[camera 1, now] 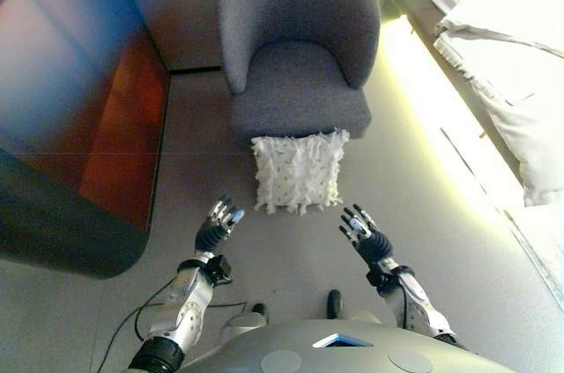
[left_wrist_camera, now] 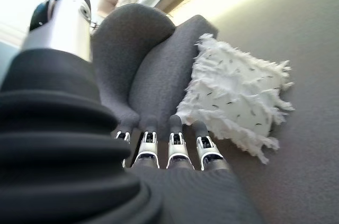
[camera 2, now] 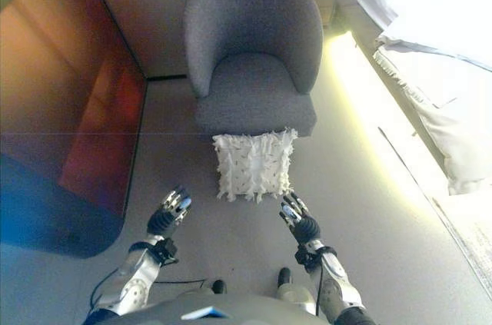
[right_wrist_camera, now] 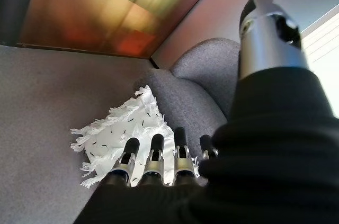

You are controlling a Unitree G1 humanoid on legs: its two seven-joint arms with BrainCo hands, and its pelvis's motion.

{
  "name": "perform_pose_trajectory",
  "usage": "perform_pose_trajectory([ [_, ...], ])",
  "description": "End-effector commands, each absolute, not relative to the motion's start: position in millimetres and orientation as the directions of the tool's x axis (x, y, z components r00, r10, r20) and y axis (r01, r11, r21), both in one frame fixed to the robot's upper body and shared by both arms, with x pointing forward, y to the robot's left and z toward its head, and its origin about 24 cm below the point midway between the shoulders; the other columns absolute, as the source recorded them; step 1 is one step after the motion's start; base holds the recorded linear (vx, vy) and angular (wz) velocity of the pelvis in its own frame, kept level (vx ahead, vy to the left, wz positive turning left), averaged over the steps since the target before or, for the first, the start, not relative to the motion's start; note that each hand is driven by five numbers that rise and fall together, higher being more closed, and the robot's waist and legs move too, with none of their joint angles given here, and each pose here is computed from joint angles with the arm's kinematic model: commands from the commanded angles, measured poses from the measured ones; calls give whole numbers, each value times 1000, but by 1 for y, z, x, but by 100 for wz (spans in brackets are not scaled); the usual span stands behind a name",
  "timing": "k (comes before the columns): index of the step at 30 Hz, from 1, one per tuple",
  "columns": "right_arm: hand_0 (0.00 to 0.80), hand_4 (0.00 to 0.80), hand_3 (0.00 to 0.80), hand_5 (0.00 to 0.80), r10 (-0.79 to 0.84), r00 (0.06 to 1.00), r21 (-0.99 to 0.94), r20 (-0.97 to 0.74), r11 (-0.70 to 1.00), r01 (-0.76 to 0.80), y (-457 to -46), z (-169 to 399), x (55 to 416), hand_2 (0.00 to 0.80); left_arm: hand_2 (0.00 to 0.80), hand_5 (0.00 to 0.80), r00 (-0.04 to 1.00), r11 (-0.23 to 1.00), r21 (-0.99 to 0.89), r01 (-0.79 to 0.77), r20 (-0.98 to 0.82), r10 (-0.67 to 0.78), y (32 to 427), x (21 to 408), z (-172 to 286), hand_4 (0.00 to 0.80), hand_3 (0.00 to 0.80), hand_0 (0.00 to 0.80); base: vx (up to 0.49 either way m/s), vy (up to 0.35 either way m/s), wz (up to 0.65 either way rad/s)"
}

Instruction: Pick up the cushion and take it to the sofa

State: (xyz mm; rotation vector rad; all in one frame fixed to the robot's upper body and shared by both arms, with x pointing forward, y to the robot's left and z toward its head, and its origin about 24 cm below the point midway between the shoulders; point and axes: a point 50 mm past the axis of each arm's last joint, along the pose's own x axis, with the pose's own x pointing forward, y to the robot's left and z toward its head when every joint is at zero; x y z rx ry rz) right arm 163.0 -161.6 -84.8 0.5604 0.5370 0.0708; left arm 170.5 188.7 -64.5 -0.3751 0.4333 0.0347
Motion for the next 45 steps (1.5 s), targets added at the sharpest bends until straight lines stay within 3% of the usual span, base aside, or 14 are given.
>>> perform_pose_trajectory([
  [1,0,0,0,0,241,890,555,-386,832,16,-151,-67,188,0,0,0,949,938,-331,-106,-314,-4,200,189,-47,0,0,0,17,-6,-4],
  [31,0,0,0,0,262,838,408,-479,912,-51,-153,-76,181,0,0,0,913,894,-395,-211,-406,36,198,172,-67,0,0,0,3,-10,-12],
  [39,0,0,0,0,233,864,425,-446,905,-24,-143,-74,181,0,0,0,944,917,-397,-45,-319,-91,201,173,-54,0,0,0,41,236,-10],
  [45,0,0,0,0,220,845,418,-487,908,5,-154,-79,165,0,0,0,943,915,-393,-86,-330,-53,210,174,-51,0,0,0,207,53,4],
])
